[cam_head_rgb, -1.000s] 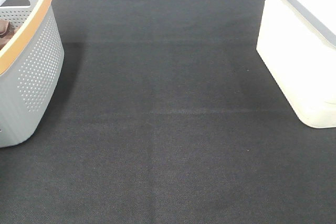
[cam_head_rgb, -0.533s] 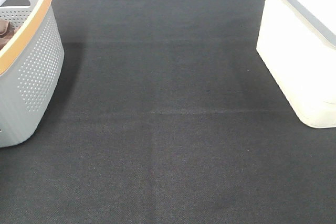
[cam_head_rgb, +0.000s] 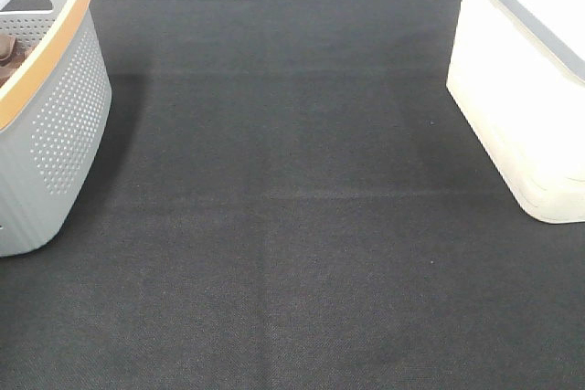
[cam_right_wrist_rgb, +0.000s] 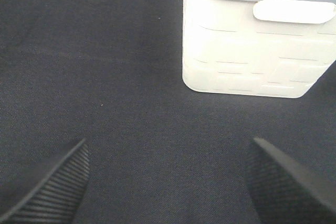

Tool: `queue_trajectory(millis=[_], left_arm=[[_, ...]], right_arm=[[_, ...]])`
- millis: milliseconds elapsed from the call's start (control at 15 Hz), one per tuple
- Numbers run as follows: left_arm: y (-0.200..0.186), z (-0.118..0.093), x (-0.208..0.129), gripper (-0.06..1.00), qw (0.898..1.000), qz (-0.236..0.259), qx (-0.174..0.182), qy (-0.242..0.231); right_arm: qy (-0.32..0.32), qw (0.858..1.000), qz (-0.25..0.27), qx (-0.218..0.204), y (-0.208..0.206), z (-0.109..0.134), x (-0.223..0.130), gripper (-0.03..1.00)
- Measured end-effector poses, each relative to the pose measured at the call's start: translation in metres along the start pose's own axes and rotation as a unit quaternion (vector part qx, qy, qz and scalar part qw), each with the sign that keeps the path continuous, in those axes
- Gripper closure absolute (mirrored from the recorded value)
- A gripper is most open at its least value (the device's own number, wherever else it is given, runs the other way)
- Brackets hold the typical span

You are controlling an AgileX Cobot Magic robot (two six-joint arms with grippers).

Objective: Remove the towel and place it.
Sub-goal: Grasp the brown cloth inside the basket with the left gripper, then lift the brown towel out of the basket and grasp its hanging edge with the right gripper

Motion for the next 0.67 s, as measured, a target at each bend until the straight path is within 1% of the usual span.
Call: queue_trajectory(millis=[133, 267, 333, 467, 533, 667], left_arm=[[-0.036, -0.008, 0.007, 0.94, 0.999, -0.036, -0.013, 0.012], [-0.073, -0.017, 0.011, 0.94, 0.997, -0.072, -0.036, 0.018], [-0.096, -0.023, 0.012, 0.94, 0.994, -0.094, -0.054, 0.027], [-0.128, -0.030, 0.012, 0.94, 0.988, -0.127, -0.078, 0.030], [-0.142, -0.034, 0.013, 0.94, 0.984, -0.146, -0.093, 0.031], [-0.167, -0.043, 0.011, 0.94, 0.976, -0.171, -0.133, 0.034]], right_arm=[[0.000, 1.000, 0.000, 0.000, 0.000, 0.000, 0.000, 0.20], [0.000, 1.000, 0.000, 0.000, 0.000, 0.000, 0.000, 0.20], [0.000, 1.000, 0.000, 0.000, 0.000, 0.000, 0.000, 0.20], [0.003, 1.000, -0.002, 0.005, 0.000, 0.001, 0.000, 0.20], [0.009, 1.000, -0.005, 0.016, 0.000, 0.004, 0.001, 0.20], [0.032, 0.998, -0.020, 0.054, -0.001, 0.012, 0.005, 0.20]])
Point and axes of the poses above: a point on each arm's last joint axis where the gripper is mounted, y pointing out along that axis toward the gripper, z along the wrist's bending axis when the last joint is at zero, x = y × z, the point moved 2 cm from there along y, pointing out along that axis toward the gripper, and after that the axes turned 8 degrees about -y, right-handed, at the moved point
